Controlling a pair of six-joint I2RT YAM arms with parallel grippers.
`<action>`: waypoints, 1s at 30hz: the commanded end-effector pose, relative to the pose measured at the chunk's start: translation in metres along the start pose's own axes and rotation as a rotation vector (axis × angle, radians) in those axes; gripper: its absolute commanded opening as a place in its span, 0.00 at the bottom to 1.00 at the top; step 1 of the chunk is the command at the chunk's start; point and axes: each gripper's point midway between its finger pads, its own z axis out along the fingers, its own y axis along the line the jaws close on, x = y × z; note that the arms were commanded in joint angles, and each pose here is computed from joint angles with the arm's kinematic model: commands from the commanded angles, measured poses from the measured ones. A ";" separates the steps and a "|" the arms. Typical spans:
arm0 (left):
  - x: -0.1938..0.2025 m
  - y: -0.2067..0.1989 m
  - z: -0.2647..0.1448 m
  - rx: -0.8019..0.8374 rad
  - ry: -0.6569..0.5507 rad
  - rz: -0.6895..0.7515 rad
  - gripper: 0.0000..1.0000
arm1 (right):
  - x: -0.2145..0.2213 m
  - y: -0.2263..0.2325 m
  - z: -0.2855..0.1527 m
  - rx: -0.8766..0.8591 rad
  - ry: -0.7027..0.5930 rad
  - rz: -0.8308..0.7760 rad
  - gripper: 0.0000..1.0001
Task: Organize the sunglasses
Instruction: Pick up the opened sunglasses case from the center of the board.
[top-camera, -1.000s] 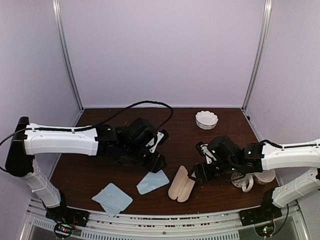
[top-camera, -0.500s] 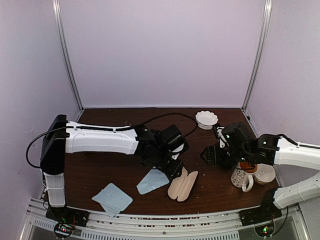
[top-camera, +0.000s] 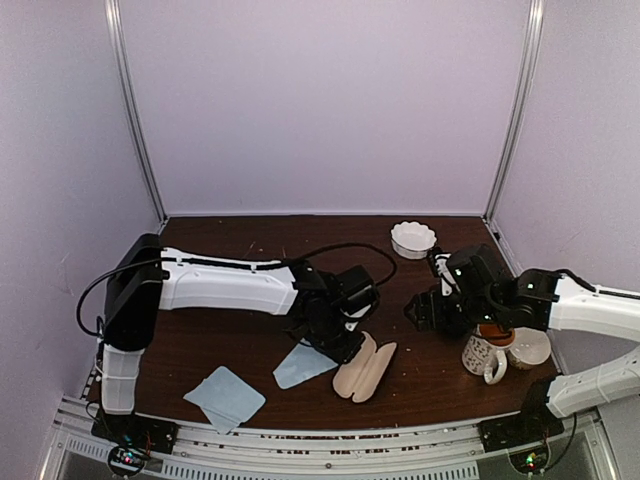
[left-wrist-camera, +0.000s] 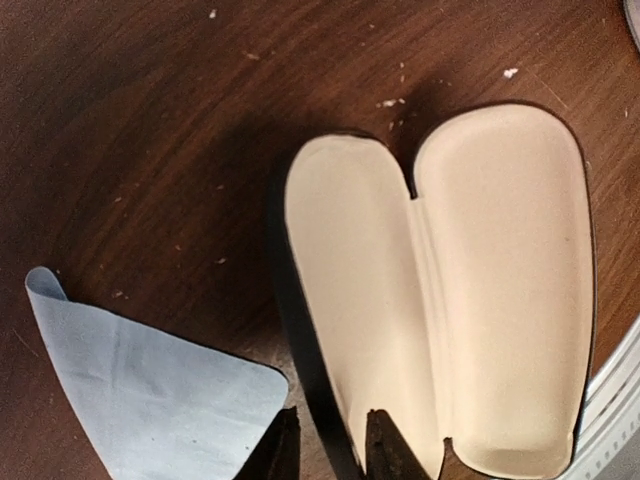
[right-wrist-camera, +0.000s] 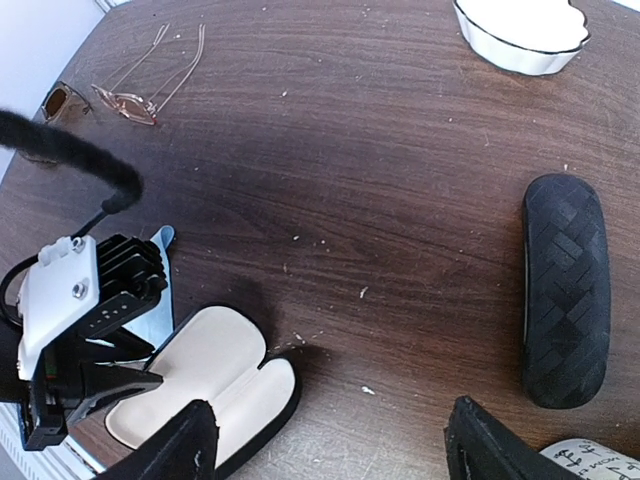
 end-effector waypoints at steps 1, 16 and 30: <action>-0.006 -0.007 0.006 0.005 -0.002 -0.023 0.15 | -0.009 -0.016 -0.004 0.044 -0.044 -0.015 0.80; -0.041 0.003 -0.024 -0.051 -0.129 -0.205 0.00 | -0.042 -0.085 0.026 0.261 0.077 -0.025 0.82; -0.047 0.049 -0.058 -0.105 -0.215 -0.409 0.00 | -0.029 -0.140 0.084 0.367 0.448 -0.161 1.00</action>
